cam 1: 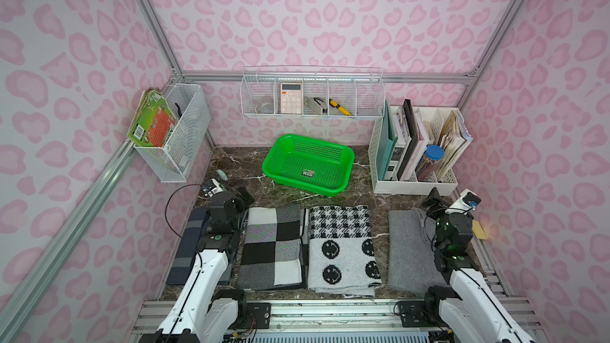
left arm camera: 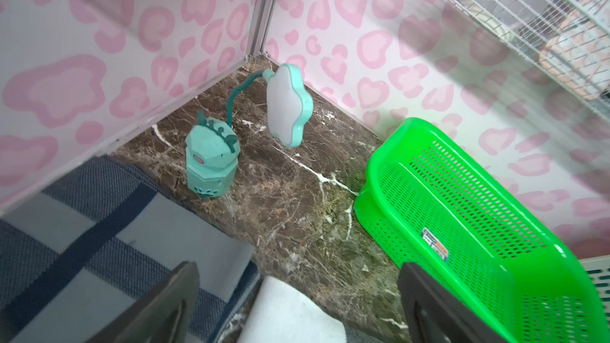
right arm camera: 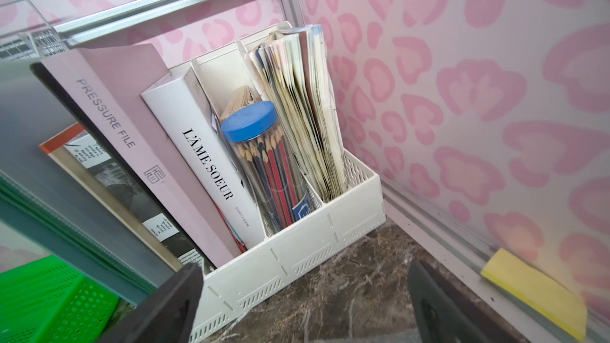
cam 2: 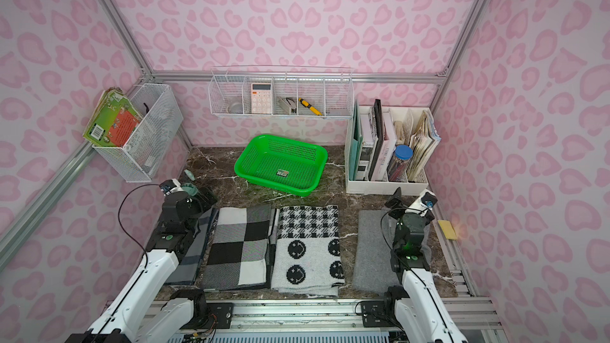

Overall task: Put the folded scarf in the basket
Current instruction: Adjust the scarf at the center of the board.

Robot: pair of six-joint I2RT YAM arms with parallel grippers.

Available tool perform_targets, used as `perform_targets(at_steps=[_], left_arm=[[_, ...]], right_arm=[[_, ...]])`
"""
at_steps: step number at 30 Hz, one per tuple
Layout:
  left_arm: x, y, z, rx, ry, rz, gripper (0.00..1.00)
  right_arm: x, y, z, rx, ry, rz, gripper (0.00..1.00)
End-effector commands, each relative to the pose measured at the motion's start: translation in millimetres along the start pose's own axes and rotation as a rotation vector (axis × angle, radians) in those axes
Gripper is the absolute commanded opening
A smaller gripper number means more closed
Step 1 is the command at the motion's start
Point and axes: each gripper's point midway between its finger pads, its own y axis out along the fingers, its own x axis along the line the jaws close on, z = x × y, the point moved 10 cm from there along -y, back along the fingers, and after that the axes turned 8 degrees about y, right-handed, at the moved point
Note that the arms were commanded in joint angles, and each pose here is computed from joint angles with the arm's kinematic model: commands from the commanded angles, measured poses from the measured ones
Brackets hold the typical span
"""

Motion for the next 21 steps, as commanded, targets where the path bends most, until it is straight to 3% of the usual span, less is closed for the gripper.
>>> perform_targets(at_steps=[1, 4, 11, 17, 21], left_arm=[[-11, -10, -8, 0.102, -0.105, 0.098, 0.99], [-16, -17, -8, 0.181, -0.162, 0.140, 0.99], [-29, -63, -13, 0.246, -0.206, 0.402, 0.99], [-28, -100, -5, 0.304, -0.182, 0.529, 0.99], [-32, -108, 5, 0.417, -0.188, 0.606, 0.99]], right_arm=[[-6, -13, 5, 0.089, 0.185, -0.048, 1.00], [-3, -26, -3, 0.085, 0.219, -0.128, 1.00], [13, -45, -13, 0.145, 0.137, -0.311, 1.00], [25, -39, -6, 0.352, 0.100, -0.373, 1.00], [39, -31, 5, 0.535, 0.064, -0.433, 0.98]])
